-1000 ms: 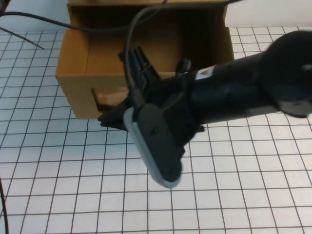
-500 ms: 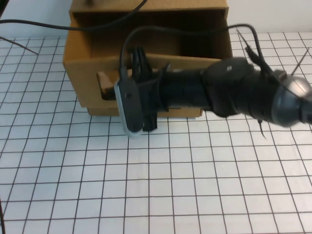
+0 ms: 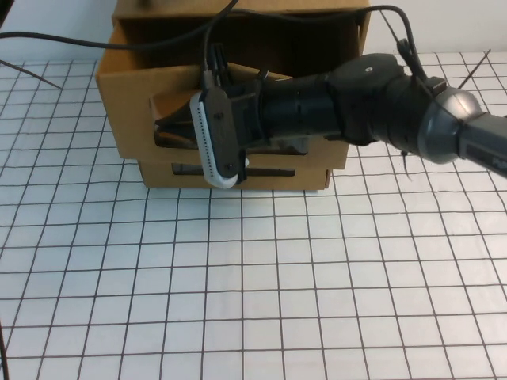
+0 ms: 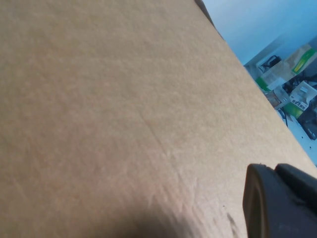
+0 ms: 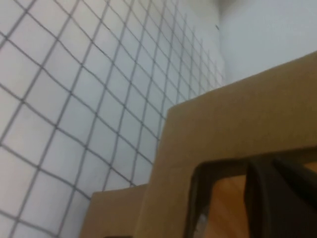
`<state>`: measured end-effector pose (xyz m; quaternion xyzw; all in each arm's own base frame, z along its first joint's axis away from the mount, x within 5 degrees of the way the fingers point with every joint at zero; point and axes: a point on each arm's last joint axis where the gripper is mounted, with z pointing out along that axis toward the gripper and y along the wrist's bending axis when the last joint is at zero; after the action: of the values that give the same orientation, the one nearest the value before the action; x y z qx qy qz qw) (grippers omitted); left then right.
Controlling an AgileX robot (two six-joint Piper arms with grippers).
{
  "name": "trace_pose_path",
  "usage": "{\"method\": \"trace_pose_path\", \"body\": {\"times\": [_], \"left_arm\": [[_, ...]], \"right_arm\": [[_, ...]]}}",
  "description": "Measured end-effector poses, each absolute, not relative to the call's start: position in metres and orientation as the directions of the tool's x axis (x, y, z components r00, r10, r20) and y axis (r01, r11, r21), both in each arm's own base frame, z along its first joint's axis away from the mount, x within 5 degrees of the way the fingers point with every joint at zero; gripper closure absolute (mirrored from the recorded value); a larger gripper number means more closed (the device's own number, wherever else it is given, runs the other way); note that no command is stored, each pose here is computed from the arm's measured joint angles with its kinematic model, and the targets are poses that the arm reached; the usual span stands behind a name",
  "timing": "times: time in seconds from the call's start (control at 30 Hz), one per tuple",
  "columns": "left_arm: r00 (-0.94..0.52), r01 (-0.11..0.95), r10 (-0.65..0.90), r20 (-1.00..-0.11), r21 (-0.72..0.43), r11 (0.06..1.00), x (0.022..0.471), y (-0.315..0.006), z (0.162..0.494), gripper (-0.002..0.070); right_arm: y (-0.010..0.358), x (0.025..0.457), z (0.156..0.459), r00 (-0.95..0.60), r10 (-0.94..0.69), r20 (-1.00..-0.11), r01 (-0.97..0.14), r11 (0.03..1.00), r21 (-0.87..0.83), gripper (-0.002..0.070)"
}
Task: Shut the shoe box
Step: Close the shoe box with your right arm
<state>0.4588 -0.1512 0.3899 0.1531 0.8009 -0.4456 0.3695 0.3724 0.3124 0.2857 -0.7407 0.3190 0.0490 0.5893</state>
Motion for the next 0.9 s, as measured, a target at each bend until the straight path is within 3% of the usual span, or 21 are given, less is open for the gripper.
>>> {"method": "trace_pose_path", "body": {"times": [0.3,0.43,0.53,0.73,0.9], "left_arm": [[-0.684,0.576,-0.079,-0.725,-0.603,0.552,0.458,-0.152,0.39,0.0677],[-0.681,0.582,-0.072,-0.729,-0.597,0.552,0.458,-0.152,0.39,0.0677],[-0.676,0.59,-0.062,-0.734,-0.59,0.551,0.458,-0.152,0.389,0.0677],[-0.675,0.598,-0.049,-0.736,-0.584,0.548,0.457,-0.152,0.389,0.0677],[-0.673,0.603,-0.042,-0.739,-0.58,0.547,0.456,-0.152,0.389,0.0677]], "right_arm": [[0.285,0.323,0.317,0.784,-0.467,-0.41,-0.551,-0.218,-0.806,0.0691],[0.283,0.291,0.31,0.786,-0.468,-0.403,-0.56,-0.265,-0.785,0.0691],[0.286,0.278,0.285,0.801,-0.477,-0.362,-0.544,-0.327,-0.773,0.0691],[0.284,0.302,0.245,0.79,-0.573,-0.218,-0.485,-0.368,-0.793,0.0691],[0.284,0.35,0.236,0.75,-0.625,-0.216,-0.494,-0.313,-0.811,0.0691]]}}
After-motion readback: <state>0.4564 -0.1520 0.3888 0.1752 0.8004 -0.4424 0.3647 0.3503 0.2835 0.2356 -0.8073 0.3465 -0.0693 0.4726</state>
